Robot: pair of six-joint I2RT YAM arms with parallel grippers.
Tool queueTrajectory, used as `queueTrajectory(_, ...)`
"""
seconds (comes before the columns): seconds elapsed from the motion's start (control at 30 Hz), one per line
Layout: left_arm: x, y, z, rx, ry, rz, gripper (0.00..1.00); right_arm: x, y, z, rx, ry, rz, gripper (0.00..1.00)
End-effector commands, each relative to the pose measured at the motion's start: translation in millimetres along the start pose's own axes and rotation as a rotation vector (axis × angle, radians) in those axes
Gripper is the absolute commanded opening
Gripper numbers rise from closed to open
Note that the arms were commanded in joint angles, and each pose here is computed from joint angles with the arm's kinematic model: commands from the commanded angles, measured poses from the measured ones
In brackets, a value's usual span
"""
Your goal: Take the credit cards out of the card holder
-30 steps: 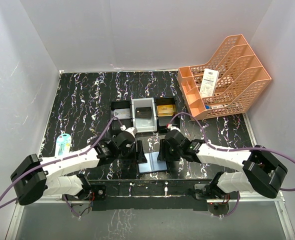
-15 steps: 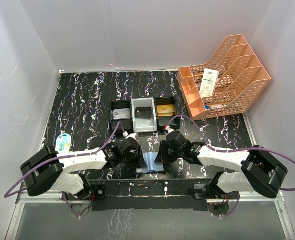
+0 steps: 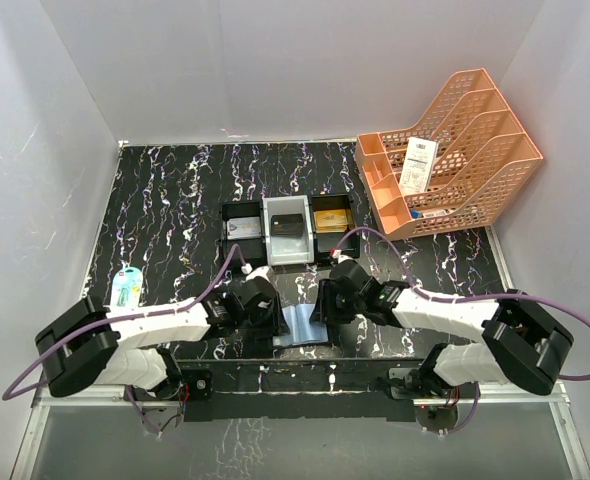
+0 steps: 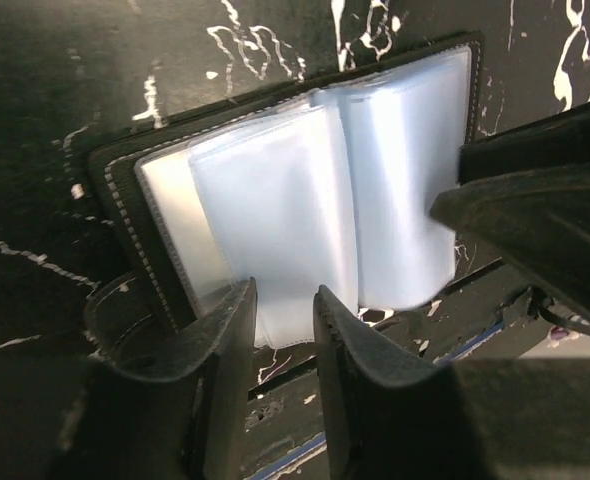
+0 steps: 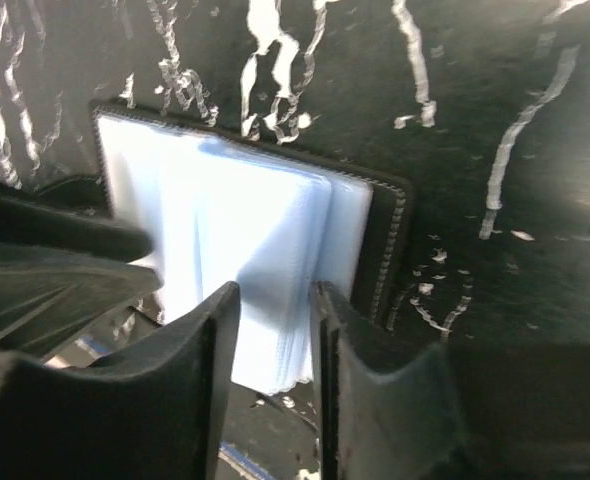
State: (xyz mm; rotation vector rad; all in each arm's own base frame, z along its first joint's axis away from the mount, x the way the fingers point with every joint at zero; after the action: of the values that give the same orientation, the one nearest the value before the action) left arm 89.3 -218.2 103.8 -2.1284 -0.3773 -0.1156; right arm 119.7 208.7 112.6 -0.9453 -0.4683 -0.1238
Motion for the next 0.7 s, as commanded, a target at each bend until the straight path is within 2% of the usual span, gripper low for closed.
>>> queueTrajectory(0.0, 9.8, -18.6, -5.2, 0.042, 0.032, -0.086, 0.33, 26.2, -20.0, 0.5, -0.189, -0.066, -0.152, 0.37)
queueTrajectory(0.07, 15.3, -31.5, -6.1, 0.081, 0.065, -0.125, 0.40, 33.5, -29.2, -1.8, -0.251, -0.090, -0.208, 0.48)
queueTrajectory(0.17, 28.3, -50.8, -13.0, 0.125, 0.119, -0.212, 0.55, 46.4, -44.1, -2.7, -0.308, -0.113, -0.287, 0.62)
queueTrajectory(0.27, 42.2, -71.3, -17.1, 0.172, 0.161, -0.297, 0.64, 62.7, -60.0, -4.3, -0.361, -0.132, -0.374, 0.71)
queueTrajectory(0.37, 57.9, -90.2, -13.1, 0.211, 0.175, -0.376, 0.83, 82.1, -76.8, -10.1, -0.426, -0.137, -0.470, 0.83)
queueTrajectory(0.53, 95.0, -124.3, 12.6, 0.239, 0.127, -0.472, 0.98, 108.8, -102.8, -21.6, -0.540, -0.168, -0.602, 0.93)
queueTrajectory(0.67, 123.3, -164.3, 30.2, 0.316, 0.069, -0.598, 0.99, 127.3, -128.8, -24.5, -0.613, -0.219, -0.708, 0.96)
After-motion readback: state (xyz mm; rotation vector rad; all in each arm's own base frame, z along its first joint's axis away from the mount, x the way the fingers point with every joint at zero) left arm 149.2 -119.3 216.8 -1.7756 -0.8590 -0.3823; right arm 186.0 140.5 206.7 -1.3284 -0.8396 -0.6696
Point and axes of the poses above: each gripper's point midway between its finger pads, its own y axis out along the fingers, its own z axis along the line the jaws close on, x = y × z, the point moved 10 cm from there along -y, back along the fingers, and after that the axes turned 9 degrees about -y, right-handed, at the moved point
